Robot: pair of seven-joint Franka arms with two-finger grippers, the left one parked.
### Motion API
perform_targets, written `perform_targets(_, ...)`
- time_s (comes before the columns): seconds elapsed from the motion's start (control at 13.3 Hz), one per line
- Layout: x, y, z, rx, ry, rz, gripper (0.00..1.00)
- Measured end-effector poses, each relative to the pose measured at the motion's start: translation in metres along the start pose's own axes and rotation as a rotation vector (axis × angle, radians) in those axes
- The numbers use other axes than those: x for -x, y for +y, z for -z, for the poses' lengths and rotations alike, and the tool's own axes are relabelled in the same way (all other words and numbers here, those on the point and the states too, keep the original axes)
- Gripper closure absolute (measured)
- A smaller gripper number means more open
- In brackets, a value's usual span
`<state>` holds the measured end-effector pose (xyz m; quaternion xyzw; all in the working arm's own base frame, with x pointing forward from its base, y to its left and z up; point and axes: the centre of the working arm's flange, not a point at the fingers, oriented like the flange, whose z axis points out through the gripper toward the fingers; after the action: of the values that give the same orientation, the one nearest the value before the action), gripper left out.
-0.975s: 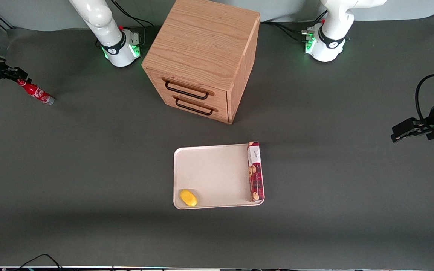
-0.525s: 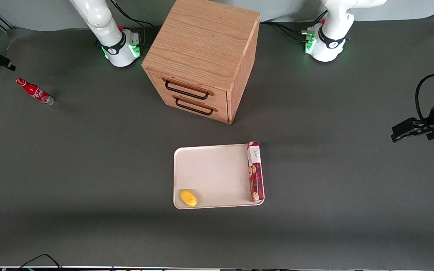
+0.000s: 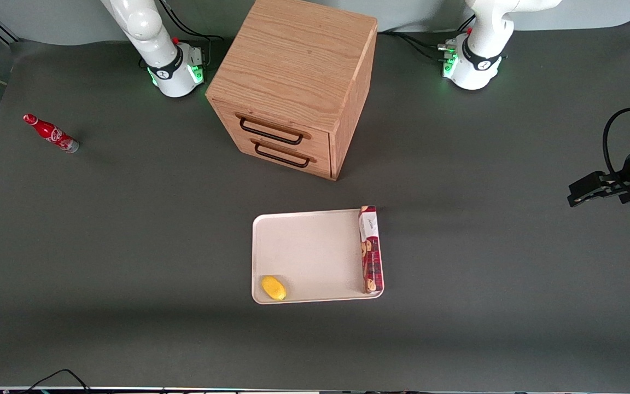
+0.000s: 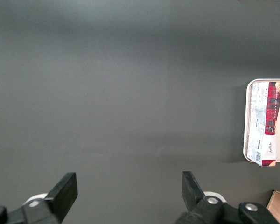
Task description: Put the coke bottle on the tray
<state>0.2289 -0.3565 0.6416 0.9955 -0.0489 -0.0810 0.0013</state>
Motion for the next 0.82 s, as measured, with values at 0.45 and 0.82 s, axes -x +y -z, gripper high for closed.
perform_targets(0.45, 0.0, 0.005, 0.006, -0.007, -0.011, 0.005, 0.0)
perform_targets(0.82, -0.024, 0.026, -0.086, -0.021, 0.017, 0.012, 0.0)
